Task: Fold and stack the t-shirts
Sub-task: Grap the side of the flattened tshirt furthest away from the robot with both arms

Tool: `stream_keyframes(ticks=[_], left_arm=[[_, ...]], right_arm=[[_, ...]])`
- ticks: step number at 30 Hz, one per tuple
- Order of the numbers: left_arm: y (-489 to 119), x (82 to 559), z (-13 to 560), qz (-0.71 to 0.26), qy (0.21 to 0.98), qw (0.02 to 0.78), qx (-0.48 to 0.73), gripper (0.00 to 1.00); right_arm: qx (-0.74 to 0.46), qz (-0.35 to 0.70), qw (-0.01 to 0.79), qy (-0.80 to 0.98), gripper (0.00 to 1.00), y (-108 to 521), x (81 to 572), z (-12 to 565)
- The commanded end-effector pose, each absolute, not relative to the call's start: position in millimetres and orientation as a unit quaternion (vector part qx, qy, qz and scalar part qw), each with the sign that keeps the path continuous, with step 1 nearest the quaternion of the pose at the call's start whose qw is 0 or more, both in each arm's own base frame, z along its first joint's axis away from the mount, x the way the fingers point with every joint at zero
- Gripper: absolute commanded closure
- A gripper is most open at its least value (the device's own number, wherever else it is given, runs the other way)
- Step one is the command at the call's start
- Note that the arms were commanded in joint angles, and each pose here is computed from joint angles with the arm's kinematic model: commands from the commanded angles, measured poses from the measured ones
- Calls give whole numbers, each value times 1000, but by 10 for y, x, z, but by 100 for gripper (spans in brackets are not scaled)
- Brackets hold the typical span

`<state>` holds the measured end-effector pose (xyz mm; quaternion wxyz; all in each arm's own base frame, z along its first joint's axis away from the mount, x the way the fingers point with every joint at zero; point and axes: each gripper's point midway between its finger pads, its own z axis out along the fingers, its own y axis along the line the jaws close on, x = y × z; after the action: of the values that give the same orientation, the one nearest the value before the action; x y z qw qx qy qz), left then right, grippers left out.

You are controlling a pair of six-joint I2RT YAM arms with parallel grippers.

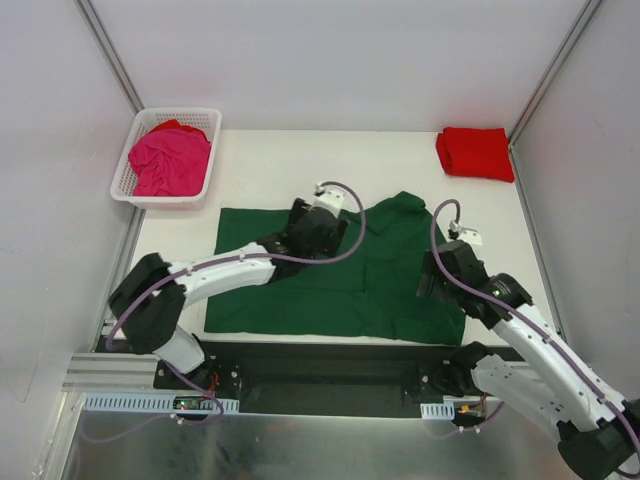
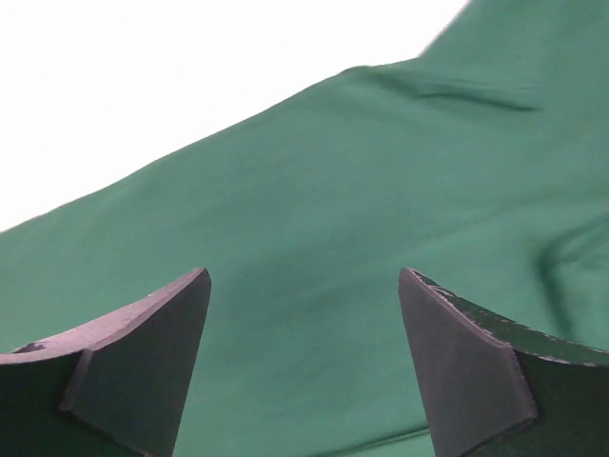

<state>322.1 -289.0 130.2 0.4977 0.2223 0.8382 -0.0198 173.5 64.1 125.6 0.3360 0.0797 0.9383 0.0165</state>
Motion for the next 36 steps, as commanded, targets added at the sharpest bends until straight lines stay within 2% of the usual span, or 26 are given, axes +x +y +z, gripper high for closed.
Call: stream_keyframes(ticks=[1, 6, 12, 18, 26, 36], left_arm=[[-2310, 3149, 1457, -36, 859, 487, 150, 16], [-1632, 3176, 1659, -36, 866, 493, 75, 1], [-1276, 3230, 1847, -42, 870, 490, 30, 1], [-962, 3290, 1610, -6, 881, 472, -23, 1], [-629, 3484, 1312, -2, 887, 451, -99, 2], [-401, 3680, 1181, 15, 890, 439, -121, 3]], right_arm=[[44, 65, 342, 936, 23, 964, 2096, 1364], [66, 123, 337, 931, 22, 1016, 2596, 1490], [105, 163, 328, 925, 22, 913, 3248, 1627], [113, 177, 323, 923, 22, 916, 3666, 1637], [119, 195, 318, 920, 22, 869, 3950, 1632], [143, 204, 294, 923, 23, 811, 4183, 1346]])
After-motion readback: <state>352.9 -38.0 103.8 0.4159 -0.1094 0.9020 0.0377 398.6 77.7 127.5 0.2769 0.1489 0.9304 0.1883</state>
